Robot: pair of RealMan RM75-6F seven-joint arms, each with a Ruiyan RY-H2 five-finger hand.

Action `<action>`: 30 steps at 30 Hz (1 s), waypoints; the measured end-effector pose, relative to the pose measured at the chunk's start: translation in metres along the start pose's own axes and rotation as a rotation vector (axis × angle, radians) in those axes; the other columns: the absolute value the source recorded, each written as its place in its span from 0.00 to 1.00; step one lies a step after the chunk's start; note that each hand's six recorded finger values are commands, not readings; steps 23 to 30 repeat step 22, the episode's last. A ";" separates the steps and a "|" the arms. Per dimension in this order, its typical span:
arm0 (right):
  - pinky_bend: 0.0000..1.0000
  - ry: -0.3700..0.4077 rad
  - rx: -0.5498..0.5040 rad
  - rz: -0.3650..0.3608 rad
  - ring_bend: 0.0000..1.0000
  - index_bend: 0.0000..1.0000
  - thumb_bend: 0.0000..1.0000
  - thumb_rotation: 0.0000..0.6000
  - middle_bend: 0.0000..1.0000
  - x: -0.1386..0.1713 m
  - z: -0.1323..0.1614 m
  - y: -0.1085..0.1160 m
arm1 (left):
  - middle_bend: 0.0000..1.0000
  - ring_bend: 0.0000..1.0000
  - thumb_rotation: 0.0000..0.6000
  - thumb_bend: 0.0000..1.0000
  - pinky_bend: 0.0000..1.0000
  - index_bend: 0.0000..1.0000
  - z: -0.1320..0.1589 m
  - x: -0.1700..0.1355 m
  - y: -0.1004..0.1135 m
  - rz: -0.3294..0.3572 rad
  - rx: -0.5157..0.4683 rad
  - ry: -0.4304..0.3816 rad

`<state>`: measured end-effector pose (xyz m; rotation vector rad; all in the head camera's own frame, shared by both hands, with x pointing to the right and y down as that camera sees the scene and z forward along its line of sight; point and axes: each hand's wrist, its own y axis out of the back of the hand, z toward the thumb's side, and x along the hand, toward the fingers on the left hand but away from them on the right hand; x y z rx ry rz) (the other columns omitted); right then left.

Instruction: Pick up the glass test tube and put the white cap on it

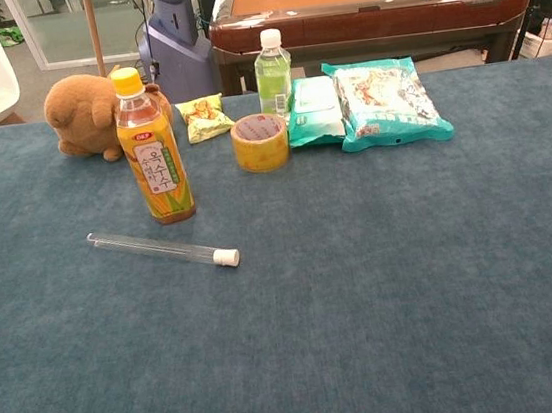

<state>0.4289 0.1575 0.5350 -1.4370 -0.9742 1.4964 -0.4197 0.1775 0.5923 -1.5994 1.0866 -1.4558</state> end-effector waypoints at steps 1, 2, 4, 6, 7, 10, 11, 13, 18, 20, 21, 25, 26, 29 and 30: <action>0.68 -0.006 0.001 0.000 0.48 0.33 0.13 1.00 0.49 0.003 -0.003 -0.001 | 0.42 0.42 1.00 0.33 0.49 0.30 -0.002 -0.003 0.001 0.001 0.006 0.003; 0.66 -0.009 -0.001 0.001 0.47 0.33 0.13 1.00 0.48 0.004 -0.005 -0.002 | 0.41 0.41 1.00 0.33 0.48 0.30 -0.004 -0.007 0.001 0.000 0.013 0.008; 0.62 -0.013 -0.015 0.007 0.44 0.33 0.13 1.00 0.46 0.007 -0.007 -0.004 | 0.41 0.41 1.00 0.33 0.48 0.30 -0.005 -0.012 0.001 -0.004 0.017 0.014; 0.62 -0.016 -0.025 0.014 0.44 0.33 0.13 1.00 0.46 0.010 -0.010 -0.007 | 0.41 0.41 1.00 0.33 0.48 0.30 -0.007 -0.018 0.001 -0.002 0.016 0.023; 0.62 -0.016 -0.031 0.017 0.44 0.33 0.13 1.00 0.46 0.011 -0.011 -0.007 | 0.41 0.41 1.00 0.33 0.48 0.30 -0.008 -0.021 0.002 -0.001 0.016 0.028; 0.62 -0.020 -0.050 0.031 0.44 0.33 0.13 1.00 0.46 0.012 -0.014 -0.011 | 0.41 0.41 1.00 0.33 0.48 0.30 -0.010 -0.028 0.001 -0.004 0.016 0.041; 0.62 -0.020 -0.053 0.036 0.44 0.33 0.13 1.00 0.46 0.012 -0.015 -0.012 | 0.41 0.41 1.00 0.33 0.48 0.30 -0.011 -0.029 0.001 -0.006 0.015 0.044; 0.62 -0.022 -0.054 0.047 0.44 0.33 0.13 1.00 0.46 0.012 -0.016 -0.014 | 0.41 0.41 1.00 0.33 0.48 0.30 -0.012 -0.031 0.001 -0.007 0.013 0.049; 0.62 -0.023 -0.063 0.066 0.44 0.33 0.13 1.00 0.46 0.012 -0.016 -0.019 | 0.41 0.41 1.00 0.33 0.48 0.30 -0.014 -0.034 -0.001 -0.016 0.011 0.060; 0.62 -0.021 -0.069 0.070 0.44 0.33 0.13 1.00 0.46 0.011 -0.015 -0.020 | 0.41 0.41 1.00 0.33 0.48 0.31 -0.014 -0.034 -0.001 -0.016 0.010 0.061; 0.62 -0.019 -0.069 0.074 0.44 0.33 0.13 1.00 0.46 0.011 -0.014 -0.021 | 0.41 0.41 1.00 0.33 0.48 0.31 -0.013 -0.034 0.000 -0.016 0.009 0.061; 0.62 -0.016 -0.069 0.076 0.44 0.33 0.13 1.00 0.46 0.010 -0.014 -0.021 | 0.41 0.41 1.00 0.33 0.48 0.31 -0.013 -0.034 0.000 -0.014 0.008 0.061; 0.62 -0.016 -0.069 0.076 0.44 0.33 0.13 1.00 0.46 0.010 -0.014 -0.021 | 0.41 0.41 1.00 0.33 0.48 0.31 -0.013 -0.034 0.000 -0.014 0.008 0.061; 0.62 -0.016 -0.069 0.076 0.44 0.33 0.13 1.00 0.46 0.010 -0.014 -0.021 | 0.41 0.41 1.00 0.33 0.48 0.31 -0.013 -0.034 0.000 -0.014 0.008 0.061; 0.62 -0.016 -0.069 0.076 0.44 0.33 0.13 1.00 0.46 0.010 -0.014 -0.021 | 0.41 0.41 1.00 0.33 0.48 0.31 -0.013 -0.034 0.000 -0.014 0.008 0.061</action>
